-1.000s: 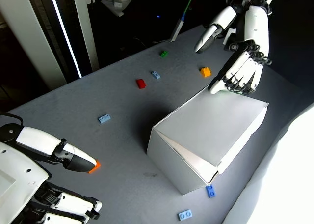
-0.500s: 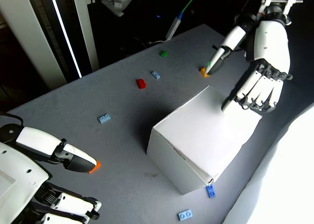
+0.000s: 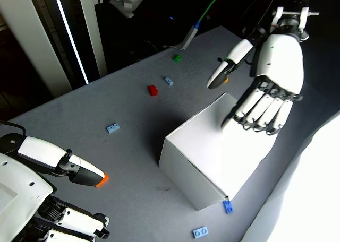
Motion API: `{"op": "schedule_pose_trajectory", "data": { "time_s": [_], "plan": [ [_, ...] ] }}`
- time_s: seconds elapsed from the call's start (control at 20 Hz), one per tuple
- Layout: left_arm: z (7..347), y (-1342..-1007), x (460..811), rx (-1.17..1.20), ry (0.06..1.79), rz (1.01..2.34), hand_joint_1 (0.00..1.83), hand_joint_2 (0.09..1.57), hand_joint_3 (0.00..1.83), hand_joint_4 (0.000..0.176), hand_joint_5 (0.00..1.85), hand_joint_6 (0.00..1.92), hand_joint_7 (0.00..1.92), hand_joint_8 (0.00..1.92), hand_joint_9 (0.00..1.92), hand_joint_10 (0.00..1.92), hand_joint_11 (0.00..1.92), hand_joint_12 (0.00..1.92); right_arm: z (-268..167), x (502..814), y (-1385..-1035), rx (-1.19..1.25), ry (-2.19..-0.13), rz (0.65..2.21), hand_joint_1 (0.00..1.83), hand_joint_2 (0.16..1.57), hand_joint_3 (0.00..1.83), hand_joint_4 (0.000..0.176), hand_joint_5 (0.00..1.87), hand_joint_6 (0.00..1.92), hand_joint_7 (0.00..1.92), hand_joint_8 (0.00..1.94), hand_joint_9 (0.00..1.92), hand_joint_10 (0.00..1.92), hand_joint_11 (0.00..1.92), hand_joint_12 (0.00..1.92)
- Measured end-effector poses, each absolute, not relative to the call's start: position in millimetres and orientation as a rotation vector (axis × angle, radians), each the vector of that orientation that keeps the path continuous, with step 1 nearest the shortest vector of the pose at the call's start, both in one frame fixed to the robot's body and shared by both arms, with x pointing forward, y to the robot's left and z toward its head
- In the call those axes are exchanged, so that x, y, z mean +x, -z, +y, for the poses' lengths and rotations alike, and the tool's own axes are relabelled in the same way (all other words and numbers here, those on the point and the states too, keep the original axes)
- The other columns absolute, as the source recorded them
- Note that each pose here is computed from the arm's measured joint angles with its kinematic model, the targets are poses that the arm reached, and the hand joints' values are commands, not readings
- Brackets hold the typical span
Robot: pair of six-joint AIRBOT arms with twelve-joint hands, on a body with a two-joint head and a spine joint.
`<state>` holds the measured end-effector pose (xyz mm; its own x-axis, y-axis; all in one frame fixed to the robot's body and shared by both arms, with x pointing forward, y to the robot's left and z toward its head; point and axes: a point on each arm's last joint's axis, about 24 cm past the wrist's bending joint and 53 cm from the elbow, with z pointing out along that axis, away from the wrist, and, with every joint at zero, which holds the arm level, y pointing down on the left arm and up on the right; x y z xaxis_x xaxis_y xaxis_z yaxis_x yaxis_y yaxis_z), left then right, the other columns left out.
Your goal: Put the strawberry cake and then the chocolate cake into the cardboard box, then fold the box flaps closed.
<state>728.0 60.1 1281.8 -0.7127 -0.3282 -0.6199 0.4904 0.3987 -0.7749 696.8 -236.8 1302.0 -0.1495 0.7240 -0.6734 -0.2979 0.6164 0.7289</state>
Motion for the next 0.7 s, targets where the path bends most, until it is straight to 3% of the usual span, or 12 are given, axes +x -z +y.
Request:
{"op": "schedule_pose_trajectory", "data": {
  "time_s": [0.15,0.25,0.45,0.7],
  "plan": [
    [59.3,-1281.9,727.4,0.136,1.402,1.913,0.42,1.16,0.00,0.000,0.67,0.00,0.65,0.60,0.49,1.11,0.20,1.62,-236.2,696.8,-1300.4,0.380,-0.928,1.475,0.38,1.25,0.00,0.000,0.72,0.67,0.72,0.80,0.49,1.25,0.25,1.74],
    [60.5,-1281.7,728.1,0.134,1.401,1.913,0.41,1.16,0.00,0.000,0.68,0.00,0.65,0.60,0.49,1.12,0.20,1.63,-236.1,696.8,-1300.3,0.380,-0.928,1.475,0.38,1.25,0.00,0.000,0.71,0.70,0.71,0.84,0.48,1.27,0.24,1.74],
    [65.7,-1284.7,726.2,0.132,1.409,1.919,0.40,1.17,0.00,0.000,0.68,0.00,0.65,0.60,0.48,1.14,0.20,1.64,-236.2,696.8,-1300.3,0.381,-0.928,1.475,0.34,1.25,0.00,0.000,0.63,0.94,0.64,1.01,0.45,1.35,0.22,1.78],
    [94.7,-1299.4,723.6,0.096,1.375,1.924,0.41,1.16,0.00,0.000,0.69,0.00,0.67,0.58,0.50,1.11,0.22,1.62,-235.9,696.7,-1300.2,0.380,-0.928,1.476,0.33,1.26,0.00,0.000,0.62,0.89,0.62,1.02,0.43,1.36,0.21,1.77]
  ]
}}
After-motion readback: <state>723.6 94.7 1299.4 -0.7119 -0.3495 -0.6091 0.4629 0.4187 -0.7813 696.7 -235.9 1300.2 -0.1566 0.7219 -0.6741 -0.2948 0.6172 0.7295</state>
